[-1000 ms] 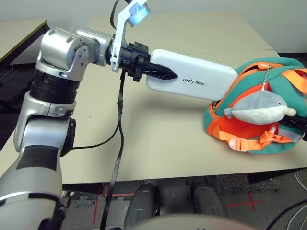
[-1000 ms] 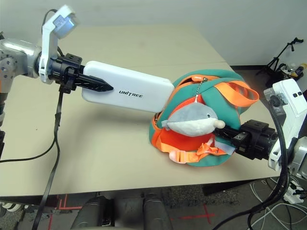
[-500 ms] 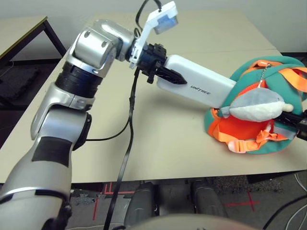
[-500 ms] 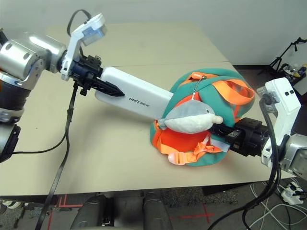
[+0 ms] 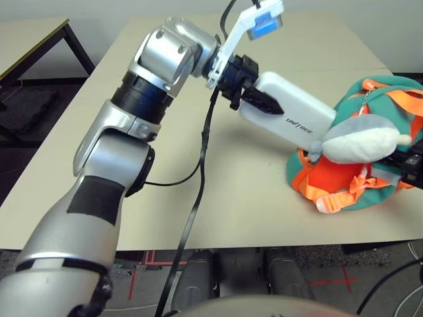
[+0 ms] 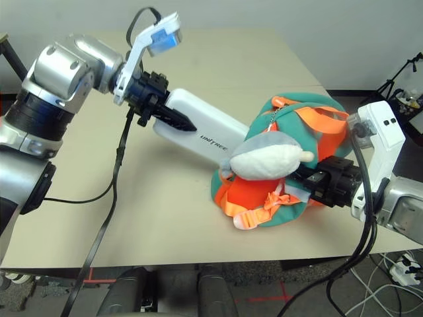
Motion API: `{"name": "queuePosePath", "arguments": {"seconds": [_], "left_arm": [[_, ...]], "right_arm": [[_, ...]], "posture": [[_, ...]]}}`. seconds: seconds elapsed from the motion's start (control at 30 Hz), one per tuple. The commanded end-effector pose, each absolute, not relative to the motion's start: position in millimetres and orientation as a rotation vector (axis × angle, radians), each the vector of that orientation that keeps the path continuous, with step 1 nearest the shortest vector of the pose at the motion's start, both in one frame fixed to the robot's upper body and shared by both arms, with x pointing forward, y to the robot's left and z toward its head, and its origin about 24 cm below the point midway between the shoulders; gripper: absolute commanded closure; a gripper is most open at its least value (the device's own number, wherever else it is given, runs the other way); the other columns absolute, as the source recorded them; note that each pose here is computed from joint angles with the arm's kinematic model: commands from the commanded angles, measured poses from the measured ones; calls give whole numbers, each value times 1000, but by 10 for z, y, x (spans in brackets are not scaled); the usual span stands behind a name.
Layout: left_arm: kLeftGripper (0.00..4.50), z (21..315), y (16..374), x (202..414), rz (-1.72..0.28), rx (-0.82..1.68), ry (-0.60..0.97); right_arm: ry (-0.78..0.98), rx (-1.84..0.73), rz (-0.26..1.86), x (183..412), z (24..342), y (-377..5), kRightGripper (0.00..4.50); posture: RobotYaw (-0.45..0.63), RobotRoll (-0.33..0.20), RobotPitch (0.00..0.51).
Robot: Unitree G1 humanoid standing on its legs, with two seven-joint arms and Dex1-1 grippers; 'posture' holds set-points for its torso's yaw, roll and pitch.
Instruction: Put the pencil case into the backpack and zip it.
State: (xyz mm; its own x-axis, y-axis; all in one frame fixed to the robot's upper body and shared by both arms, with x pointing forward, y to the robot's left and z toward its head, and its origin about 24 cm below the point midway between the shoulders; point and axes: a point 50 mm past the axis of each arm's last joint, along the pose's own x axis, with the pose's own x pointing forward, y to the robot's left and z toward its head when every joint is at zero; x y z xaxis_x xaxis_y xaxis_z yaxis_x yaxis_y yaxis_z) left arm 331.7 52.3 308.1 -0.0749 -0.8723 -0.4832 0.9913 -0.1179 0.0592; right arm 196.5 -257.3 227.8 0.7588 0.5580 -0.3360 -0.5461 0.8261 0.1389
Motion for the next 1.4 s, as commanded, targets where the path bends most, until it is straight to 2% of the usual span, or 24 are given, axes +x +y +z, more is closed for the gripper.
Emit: {"name": "queuePosePath", "arguments": {"seconds": [0.03, 0.67, 0.9, 1.4], "left_arm": [[3101, 3273, 511, 3240, -1677, 450, 244], [3102, 3420, 617, 3087, -1681, 322, 174], [3102, 3136, 460, 3103, -1720, 298, 270], [3102, 2687, 164, 3227, -1684, 368, 293]], "right_arm": [[408, 29, 637, 1977, 2247, -2536, 4358], [436, 25, 661, 2051, 2207, -2551, 4358], [433, 29, 668, 2082, 2183, -2537, 4358], [430, 33, 696, 2142, 2165, -2486, 4358]], "posture": [[-97, 0, 97], [-67, 0, 103], [-67, 0, 104], [-66, 0, 117]]}}
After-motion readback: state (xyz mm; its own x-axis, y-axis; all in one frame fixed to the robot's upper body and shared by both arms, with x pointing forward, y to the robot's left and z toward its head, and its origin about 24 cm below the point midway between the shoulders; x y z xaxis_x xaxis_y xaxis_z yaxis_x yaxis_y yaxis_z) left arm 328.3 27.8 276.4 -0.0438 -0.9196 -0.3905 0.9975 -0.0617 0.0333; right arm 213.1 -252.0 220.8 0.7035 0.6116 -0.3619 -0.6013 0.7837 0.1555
